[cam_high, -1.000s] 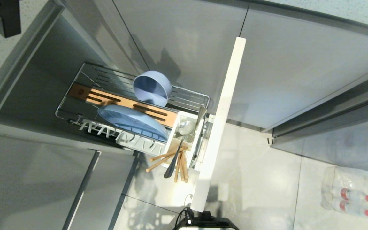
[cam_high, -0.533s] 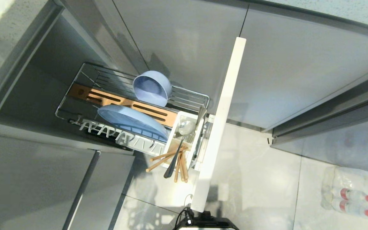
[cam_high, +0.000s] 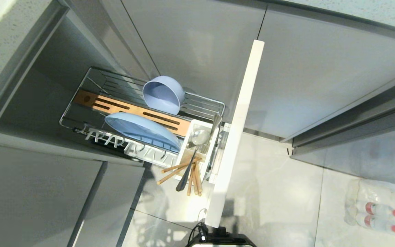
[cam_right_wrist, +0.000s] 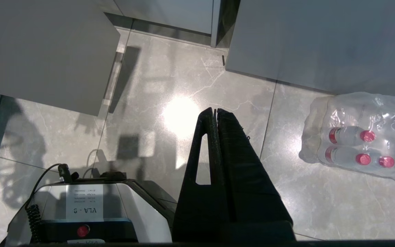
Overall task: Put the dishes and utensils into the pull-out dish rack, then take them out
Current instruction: Take the plate out of the cupboard
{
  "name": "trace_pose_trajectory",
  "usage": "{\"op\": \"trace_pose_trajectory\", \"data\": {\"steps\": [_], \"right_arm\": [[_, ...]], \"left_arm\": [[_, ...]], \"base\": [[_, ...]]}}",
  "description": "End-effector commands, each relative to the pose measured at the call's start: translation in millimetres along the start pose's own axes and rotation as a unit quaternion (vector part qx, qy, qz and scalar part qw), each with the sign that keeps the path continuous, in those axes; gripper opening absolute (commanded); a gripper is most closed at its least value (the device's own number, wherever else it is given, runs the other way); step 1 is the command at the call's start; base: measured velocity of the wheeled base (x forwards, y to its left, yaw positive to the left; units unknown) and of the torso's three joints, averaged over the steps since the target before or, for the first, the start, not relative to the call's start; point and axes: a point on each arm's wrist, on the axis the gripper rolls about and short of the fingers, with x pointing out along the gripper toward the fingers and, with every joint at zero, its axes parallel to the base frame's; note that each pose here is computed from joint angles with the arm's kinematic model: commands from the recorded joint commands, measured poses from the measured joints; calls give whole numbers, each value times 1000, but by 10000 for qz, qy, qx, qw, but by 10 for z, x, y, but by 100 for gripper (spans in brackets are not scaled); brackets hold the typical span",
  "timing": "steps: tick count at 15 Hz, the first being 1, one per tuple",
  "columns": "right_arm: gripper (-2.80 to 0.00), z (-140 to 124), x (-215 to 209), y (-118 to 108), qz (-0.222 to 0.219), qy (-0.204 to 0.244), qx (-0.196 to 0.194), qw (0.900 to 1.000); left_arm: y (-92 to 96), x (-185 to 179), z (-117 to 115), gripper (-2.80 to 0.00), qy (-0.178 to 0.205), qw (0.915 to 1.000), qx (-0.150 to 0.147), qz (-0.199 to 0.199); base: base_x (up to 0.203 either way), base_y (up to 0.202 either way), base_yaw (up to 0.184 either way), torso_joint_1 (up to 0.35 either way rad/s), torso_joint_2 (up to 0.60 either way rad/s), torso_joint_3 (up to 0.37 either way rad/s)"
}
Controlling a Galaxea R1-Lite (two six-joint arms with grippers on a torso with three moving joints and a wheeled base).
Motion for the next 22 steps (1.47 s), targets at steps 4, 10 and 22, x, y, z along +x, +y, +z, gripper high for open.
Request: {"op": "trace_pose_trajectory", "data": {"steps": [4,10,22], "right_arm": [[-280,0,0,0,2,0,3,10000],[-280,1,1,0,-4,6,3,10000],[-280,0,0,0,0,-1,3,10000]], "left_arm": [[-119,-783,-69,-280,-605,9954,642,378],[-188,-1495,-701,-280,-928,9788,1612,856],[431,-1729,-2100,-280,-293,9665,2280,1145]], "base": [[0,0,0,0,0,0],[0,0,0,0,0,0],[0,0,0,0,0,0]]}}
